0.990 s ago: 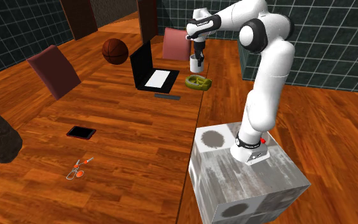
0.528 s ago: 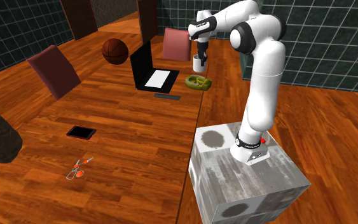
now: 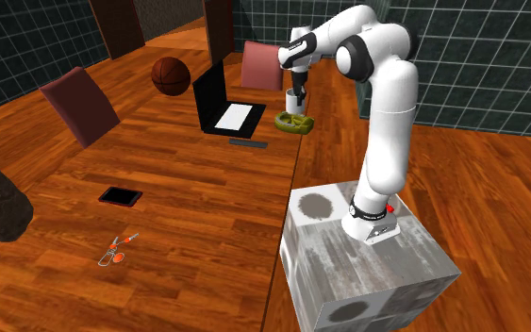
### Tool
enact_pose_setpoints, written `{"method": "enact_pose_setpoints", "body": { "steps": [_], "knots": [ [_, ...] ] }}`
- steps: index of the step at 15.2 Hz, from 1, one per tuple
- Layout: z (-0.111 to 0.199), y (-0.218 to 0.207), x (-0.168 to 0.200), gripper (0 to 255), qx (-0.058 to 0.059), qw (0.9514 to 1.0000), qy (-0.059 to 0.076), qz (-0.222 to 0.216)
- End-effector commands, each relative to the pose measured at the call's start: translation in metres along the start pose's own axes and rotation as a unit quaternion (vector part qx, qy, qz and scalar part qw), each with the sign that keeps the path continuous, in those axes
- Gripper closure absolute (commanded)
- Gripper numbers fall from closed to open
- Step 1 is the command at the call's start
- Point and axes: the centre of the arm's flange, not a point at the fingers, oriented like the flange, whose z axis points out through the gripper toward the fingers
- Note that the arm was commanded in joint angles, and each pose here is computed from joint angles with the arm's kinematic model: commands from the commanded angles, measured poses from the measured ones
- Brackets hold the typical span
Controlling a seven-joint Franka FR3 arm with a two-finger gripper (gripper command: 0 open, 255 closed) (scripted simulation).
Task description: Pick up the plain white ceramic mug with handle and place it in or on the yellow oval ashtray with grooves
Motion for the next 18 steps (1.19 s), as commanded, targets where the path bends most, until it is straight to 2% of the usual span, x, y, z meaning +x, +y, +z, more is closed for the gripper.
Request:
{"method": "enact_pose_setpoints", "body": {
  "steps": [1,5,13,14,18],
  "knots": [
    [0.011,0.0,0.0,255,0.0,1.0,0.0,0.0],
    [0.033,0.0,0.001,255,0.0,1.0,0.0,0.0],
    [0.033,0.0,0.001,255,0.0,1.0,0.0,0.0],
    [0.033,0.0,0.001,0,0.0,1.0,0.0,0.0],
    [0.033,0.0,0.001,0,0.0,1.0,0.0,0.0]
  ]
}}
